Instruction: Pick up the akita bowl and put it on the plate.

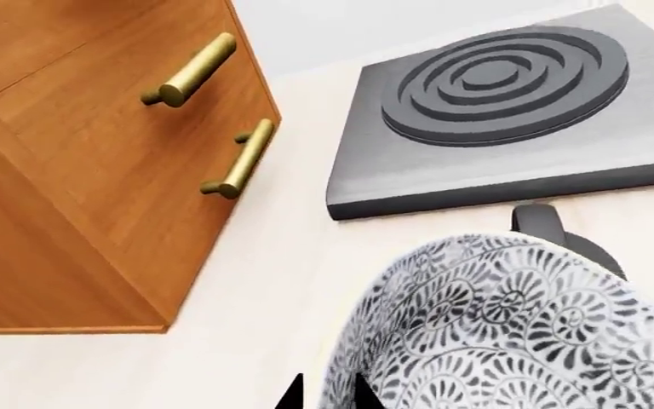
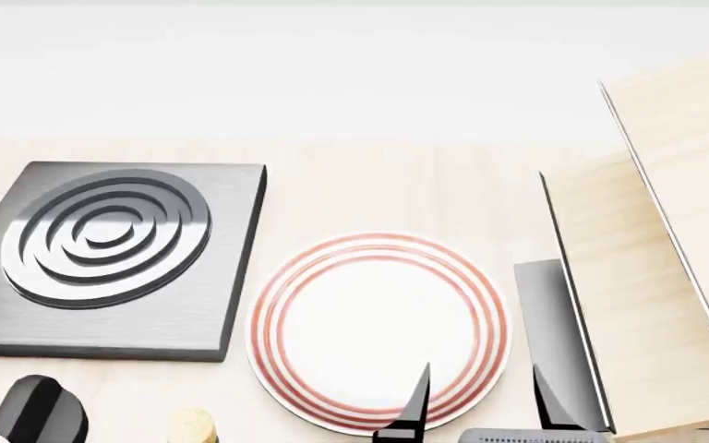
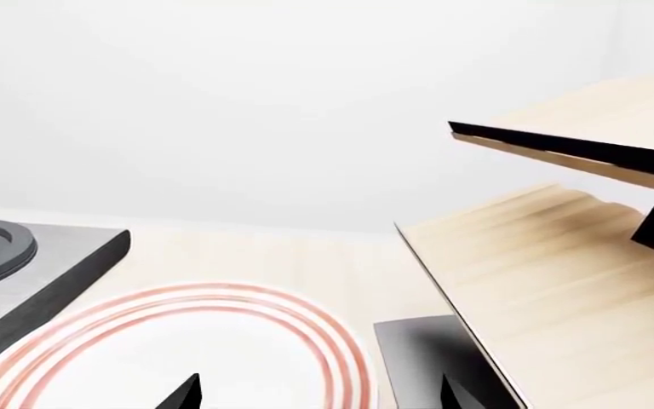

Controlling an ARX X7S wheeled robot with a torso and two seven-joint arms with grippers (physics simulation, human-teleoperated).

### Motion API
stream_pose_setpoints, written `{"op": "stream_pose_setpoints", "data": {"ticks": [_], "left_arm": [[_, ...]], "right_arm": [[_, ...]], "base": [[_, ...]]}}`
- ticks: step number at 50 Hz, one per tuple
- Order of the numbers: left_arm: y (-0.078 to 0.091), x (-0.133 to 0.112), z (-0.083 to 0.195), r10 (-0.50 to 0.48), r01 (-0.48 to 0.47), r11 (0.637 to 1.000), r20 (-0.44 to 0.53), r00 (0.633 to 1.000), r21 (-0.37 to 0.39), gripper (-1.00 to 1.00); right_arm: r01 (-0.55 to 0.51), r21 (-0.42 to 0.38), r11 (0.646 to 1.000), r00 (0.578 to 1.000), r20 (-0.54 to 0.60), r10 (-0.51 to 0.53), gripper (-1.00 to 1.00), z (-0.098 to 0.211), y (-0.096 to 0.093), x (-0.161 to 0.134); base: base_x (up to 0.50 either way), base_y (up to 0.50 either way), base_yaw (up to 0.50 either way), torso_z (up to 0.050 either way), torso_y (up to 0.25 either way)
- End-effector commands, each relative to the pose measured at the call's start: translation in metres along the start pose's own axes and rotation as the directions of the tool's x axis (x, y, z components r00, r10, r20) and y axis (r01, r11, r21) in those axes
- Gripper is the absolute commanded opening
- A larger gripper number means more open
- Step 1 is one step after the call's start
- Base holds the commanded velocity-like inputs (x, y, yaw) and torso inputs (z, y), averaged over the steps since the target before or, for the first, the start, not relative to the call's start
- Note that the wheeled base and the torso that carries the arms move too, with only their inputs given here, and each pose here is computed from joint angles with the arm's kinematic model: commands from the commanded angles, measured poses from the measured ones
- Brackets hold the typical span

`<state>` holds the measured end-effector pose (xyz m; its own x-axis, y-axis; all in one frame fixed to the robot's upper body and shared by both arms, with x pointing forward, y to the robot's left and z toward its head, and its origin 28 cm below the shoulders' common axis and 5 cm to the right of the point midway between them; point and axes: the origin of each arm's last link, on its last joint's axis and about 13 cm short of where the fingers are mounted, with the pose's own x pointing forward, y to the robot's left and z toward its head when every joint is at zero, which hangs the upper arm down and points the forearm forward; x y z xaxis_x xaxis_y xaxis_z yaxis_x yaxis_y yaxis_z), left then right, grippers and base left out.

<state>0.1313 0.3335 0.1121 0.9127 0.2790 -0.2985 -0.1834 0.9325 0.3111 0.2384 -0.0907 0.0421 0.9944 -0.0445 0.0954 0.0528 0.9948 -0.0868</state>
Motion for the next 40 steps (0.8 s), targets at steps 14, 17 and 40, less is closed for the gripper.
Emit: {"op": "stream_pose_setpoints", "data": {"ticks": [14, 17, 40], "left_arm": [[0.017, -0.021, 0.038, 0.097, -0.079, 0.991, 0.169, 0.981, -0.108, -1.00], [0.018, -0.022, 0.039, 0.101, -0.081, 0.990, 0.179, 0.979, -0.112, -1.00], [0.027, -0.026, 0.060, 0.177, -0.144, 0.980, 0.271, 0.946, -0.139, -1.00]], "right_arm": [[-0.001, -0.003, 1.000, 1.000, -0.002, 0.001, 1.00, 0.000, 0.000, 0.001], [-0.003, -0.002, 1.000, 1.000, -0.001, 0.003, 1.00, 0.000, 0.000, 0.001], [-0.003, 0.000, 1.000, 1.000, -0.002, 0.003, 1.00, -0.001, 0.000, 0.001]], "base": [[0.00, 0.00, 0.00, 0.000, 0.000], [0.00, 0.00, 0.00, 0.000, 0.000], [0.00, 0.00, 0.00, 0.000, 0.000]]}}
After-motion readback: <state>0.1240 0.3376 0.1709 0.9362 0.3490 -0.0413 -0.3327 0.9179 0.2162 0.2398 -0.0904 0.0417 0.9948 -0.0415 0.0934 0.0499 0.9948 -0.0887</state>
